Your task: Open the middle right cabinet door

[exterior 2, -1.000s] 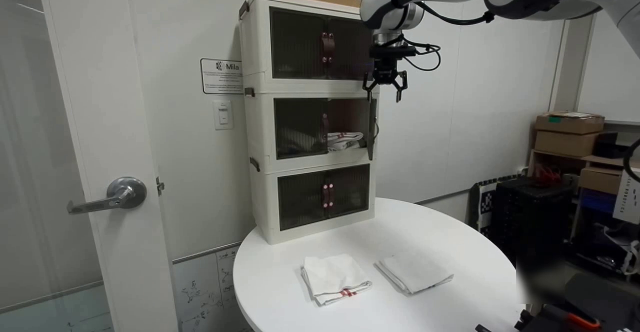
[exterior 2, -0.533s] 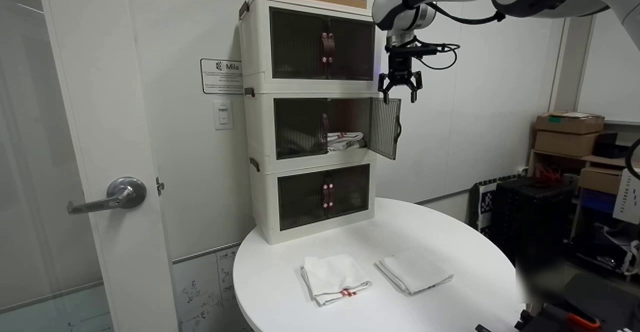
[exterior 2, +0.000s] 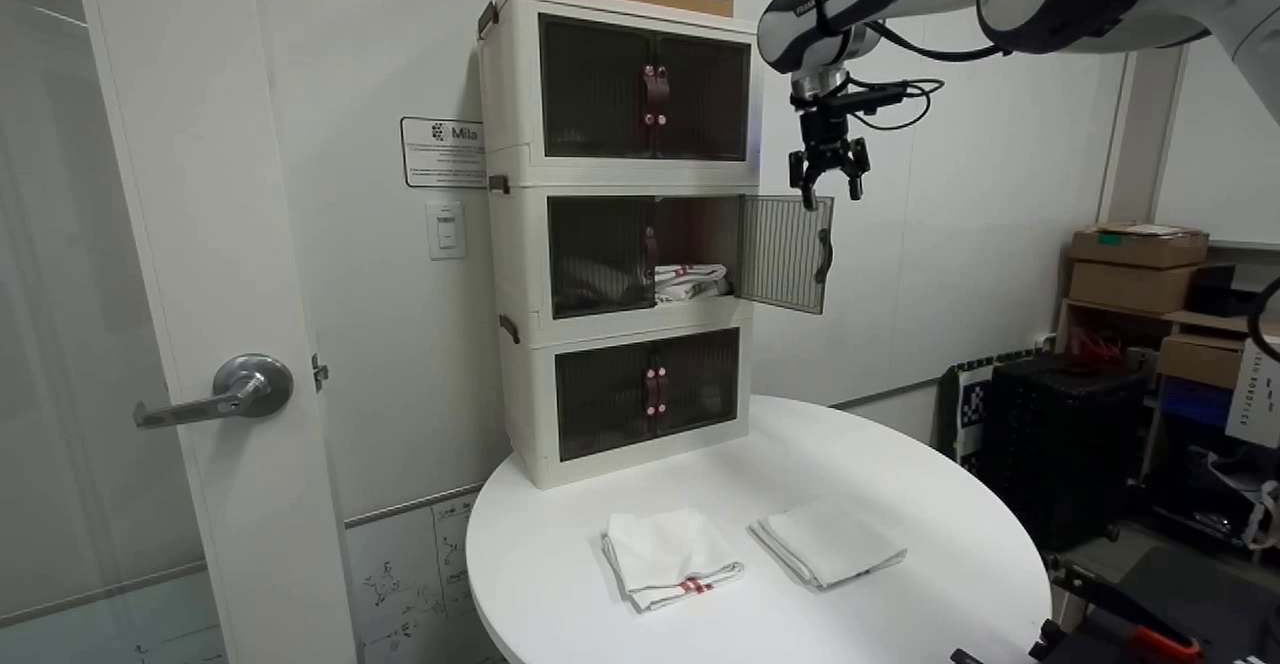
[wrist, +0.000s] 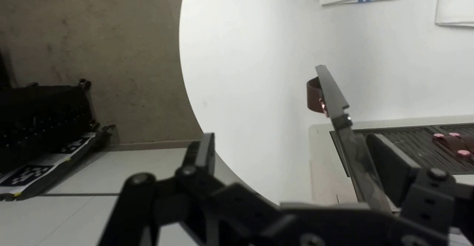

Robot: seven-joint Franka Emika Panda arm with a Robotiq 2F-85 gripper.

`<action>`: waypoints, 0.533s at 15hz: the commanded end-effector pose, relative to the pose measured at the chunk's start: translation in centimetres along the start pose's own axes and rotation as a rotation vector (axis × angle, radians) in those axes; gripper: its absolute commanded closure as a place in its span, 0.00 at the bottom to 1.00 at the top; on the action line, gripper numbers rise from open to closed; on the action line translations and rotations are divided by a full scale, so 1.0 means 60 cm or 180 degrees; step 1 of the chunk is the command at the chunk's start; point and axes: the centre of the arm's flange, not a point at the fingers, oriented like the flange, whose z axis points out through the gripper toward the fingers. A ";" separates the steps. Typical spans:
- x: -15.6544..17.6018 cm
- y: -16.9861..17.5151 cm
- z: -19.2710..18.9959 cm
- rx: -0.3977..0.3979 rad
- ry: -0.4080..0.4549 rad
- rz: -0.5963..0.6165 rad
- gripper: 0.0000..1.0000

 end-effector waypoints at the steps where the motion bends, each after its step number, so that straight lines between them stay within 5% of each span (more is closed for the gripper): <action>1: 0.039 0.019 -0.036 -0.0201 0.0033 -0.0262 0.00; 4: 0.033 -0.007 -0.058 -0.0040 0.0112 -0.0431 0.00; 8: -0.007 -0.074 -0.133 0.0606 0.0243 -0.0606 0.00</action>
